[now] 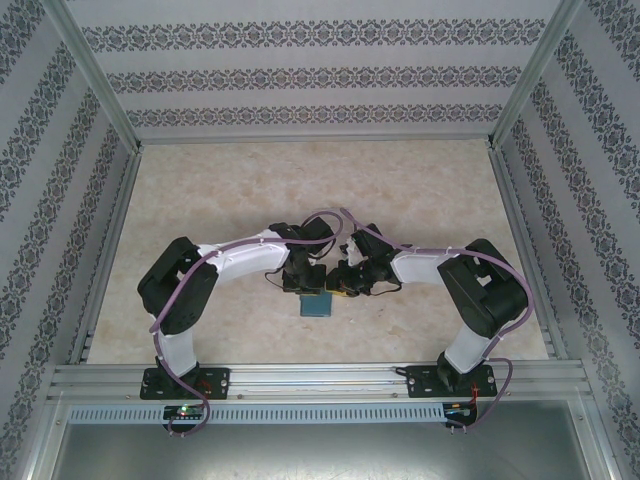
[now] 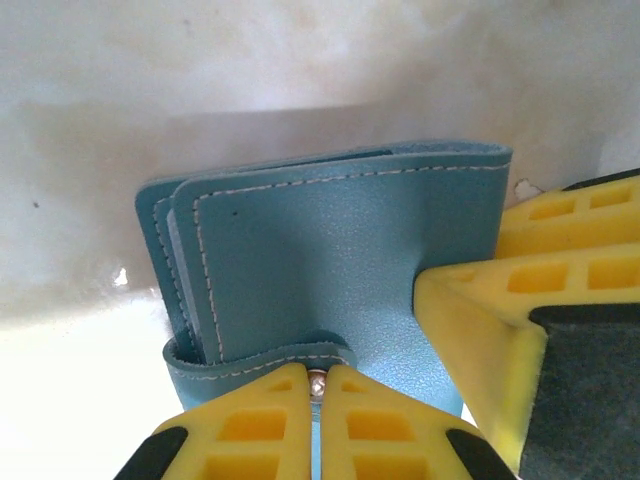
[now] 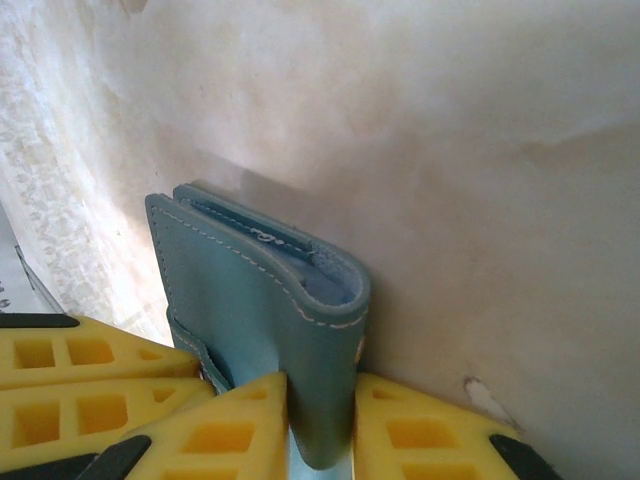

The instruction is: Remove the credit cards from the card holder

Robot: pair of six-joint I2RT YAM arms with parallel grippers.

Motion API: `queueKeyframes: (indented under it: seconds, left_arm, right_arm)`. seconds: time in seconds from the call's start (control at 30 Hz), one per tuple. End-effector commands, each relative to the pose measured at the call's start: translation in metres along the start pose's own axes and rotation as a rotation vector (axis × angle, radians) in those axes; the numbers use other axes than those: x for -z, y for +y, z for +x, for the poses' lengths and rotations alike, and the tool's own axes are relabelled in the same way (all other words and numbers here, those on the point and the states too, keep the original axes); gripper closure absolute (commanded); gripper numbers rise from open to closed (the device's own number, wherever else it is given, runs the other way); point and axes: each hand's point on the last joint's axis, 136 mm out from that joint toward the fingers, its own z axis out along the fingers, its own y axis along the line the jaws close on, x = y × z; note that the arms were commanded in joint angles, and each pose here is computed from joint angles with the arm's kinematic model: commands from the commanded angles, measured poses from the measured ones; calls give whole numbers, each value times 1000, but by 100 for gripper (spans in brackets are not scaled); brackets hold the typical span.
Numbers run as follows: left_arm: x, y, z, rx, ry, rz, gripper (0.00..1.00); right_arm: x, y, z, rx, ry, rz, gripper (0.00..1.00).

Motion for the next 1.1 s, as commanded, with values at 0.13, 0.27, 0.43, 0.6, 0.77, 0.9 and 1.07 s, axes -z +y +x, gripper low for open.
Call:
queueKeyframes:
  seconds: [0.13, 0.27, 0.43, 0.6, 0.77, 0.9, 1.07]
  left_arm:
    - [17, 31, 7, -7, -28, -150, 93]
    - [21, 35, 8, -8, -36, -171, 94]
    - [25, 36, 7, -6, -49, -176, 94]
    - [26, 19, 5, -16, -52, -89, 91]
    - [19, -3, 6, -28, -24, 30, 80]
    - [12, -5, 9, -36, -1, 41, 75]
    - [1, -2, 12, -33, 31, 34, 69]
  right_arm:
    - [-3, -22, 8, -46, 18, 77, 81]
    - [-2, -24, 8, -52, 19, 80, 81]
    - [-2, -24, 8, -52, 18, 79, 81]
    - [0, -23, 7, -50, 17, 76, 81]
    - [0, -22, 6, -48, 14, 76, 81]
    - [0, -20, 6, -47, 14, 73, 80]
    - [1, -20, 5, -46, 11, 72, 80]
